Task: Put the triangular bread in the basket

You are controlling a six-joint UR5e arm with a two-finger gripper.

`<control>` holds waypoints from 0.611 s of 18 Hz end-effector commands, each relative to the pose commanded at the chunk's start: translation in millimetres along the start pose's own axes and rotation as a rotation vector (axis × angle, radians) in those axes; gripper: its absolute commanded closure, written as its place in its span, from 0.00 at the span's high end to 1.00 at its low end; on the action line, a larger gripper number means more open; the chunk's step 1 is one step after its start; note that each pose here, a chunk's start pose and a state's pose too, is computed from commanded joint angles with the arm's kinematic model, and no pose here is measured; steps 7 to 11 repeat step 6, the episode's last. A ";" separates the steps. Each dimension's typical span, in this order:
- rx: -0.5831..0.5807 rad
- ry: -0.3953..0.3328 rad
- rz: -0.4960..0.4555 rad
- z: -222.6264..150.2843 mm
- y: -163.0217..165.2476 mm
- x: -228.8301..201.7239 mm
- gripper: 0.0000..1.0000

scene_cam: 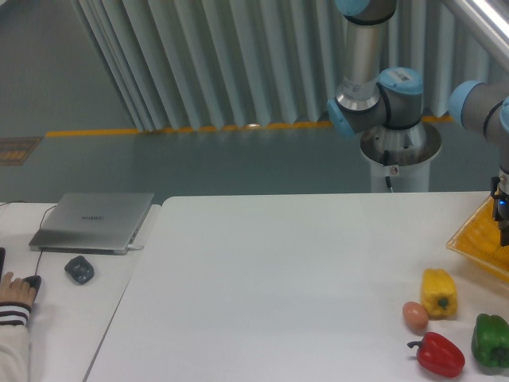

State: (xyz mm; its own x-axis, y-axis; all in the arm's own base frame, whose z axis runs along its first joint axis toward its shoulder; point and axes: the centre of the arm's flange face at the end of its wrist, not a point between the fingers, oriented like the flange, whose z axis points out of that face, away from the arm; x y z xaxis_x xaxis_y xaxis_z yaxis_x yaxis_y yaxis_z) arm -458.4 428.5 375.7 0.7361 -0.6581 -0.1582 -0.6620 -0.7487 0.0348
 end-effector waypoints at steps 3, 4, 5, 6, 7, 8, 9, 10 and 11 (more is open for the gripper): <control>0.000 0.000 0.002 0.0 -1.0 0.0 1.00; 0.001 0.001 0.002 0.6 -1.0 0.4 1.00; 0.000 0.000 0.000 0.0 -1.0 0.0 1.00; 0.000 0.000 0.001 -0.1 -1.9 0.0 1.00; 0.000 0.000 0.001 -0.1 -1.9 0.0 1.00; 0.000 0.000 0.001 -0.1 -1.9 0.0 1.00; 0.000 0.000 0.001 -0.1 -1.9 0.0 1.00; 0.000 0.000 0.001 -0.1 -1.9 0.0 1.00; 0.000 0.000 0.001 -0.1 -1.9 0.0 1.00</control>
